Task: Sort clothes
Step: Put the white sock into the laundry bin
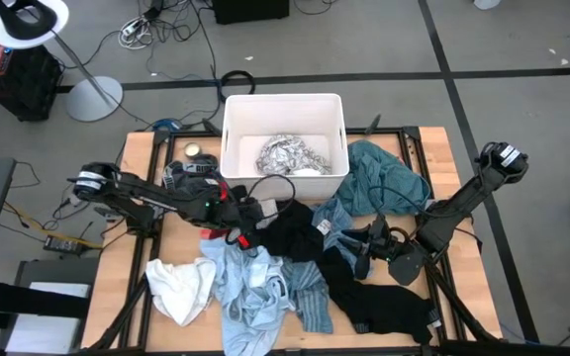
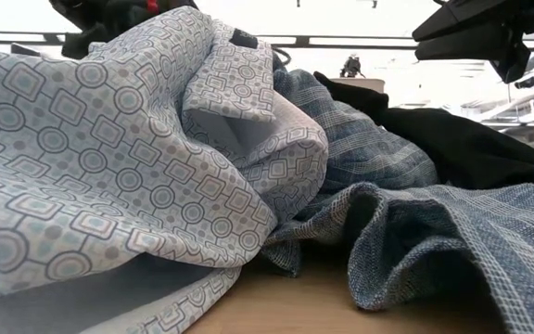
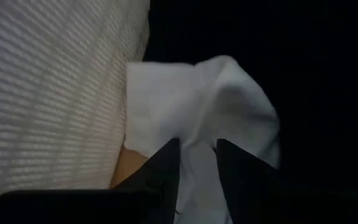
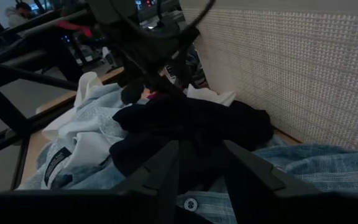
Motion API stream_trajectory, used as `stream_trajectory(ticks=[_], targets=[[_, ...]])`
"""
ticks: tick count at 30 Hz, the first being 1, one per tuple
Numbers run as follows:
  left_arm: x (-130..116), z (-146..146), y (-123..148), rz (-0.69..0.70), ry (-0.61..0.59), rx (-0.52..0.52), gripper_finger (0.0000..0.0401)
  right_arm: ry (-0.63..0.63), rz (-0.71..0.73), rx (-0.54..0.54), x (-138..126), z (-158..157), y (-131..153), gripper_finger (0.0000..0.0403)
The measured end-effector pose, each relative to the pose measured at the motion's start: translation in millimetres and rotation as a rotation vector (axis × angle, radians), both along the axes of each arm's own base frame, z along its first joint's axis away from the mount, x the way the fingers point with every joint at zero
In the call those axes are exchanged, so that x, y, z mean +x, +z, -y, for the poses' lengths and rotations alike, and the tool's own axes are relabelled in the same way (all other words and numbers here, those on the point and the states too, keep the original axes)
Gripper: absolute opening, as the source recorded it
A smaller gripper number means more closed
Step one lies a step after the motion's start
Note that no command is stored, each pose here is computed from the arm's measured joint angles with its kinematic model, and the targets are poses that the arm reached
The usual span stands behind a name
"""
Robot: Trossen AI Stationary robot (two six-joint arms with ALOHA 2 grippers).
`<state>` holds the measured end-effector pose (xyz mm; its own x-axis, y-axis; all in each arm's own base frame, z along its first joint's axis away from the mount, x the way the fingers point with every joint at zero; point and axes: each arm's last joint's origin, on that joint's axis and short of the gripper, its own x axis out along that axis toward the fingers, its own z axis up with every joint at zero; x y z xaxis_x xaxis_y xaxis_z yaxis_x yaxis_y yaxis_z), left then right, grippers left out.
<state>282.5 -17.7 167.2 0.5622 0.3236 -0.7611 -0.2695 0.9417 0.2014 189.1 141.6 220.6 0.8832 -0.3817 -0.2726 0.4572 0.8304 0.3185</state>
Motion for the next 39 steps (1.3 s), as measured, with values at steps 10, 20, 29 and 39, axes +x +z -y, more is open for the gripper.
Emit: stream_trajectory(ticks=[10,20,29,39], targets=[[-3.5,8.2,14.1,0.049,0.014,-0.033,0.0005,0.003,-0.009,-0.014,-0.3,0.2,-0.5,0.0118],[-15.7,13.2,73.7,0.045,0.05,-0.071,0.0001,-0.002,-0.067,-0.061,-7.1,6.7,-19.0,0.0114],[-20.6,10.9,150.7,0.114,0.075,-0.026,0.0,-0.052,0.019,0.05,-13.2,22.0,-49.0,0.0113],[-30.1,-7.4,247.9,0.289,0.102,0.153,0.0,-0.005,0.042,-0.025,-4.2,22.8,-38.6,0.0113]])
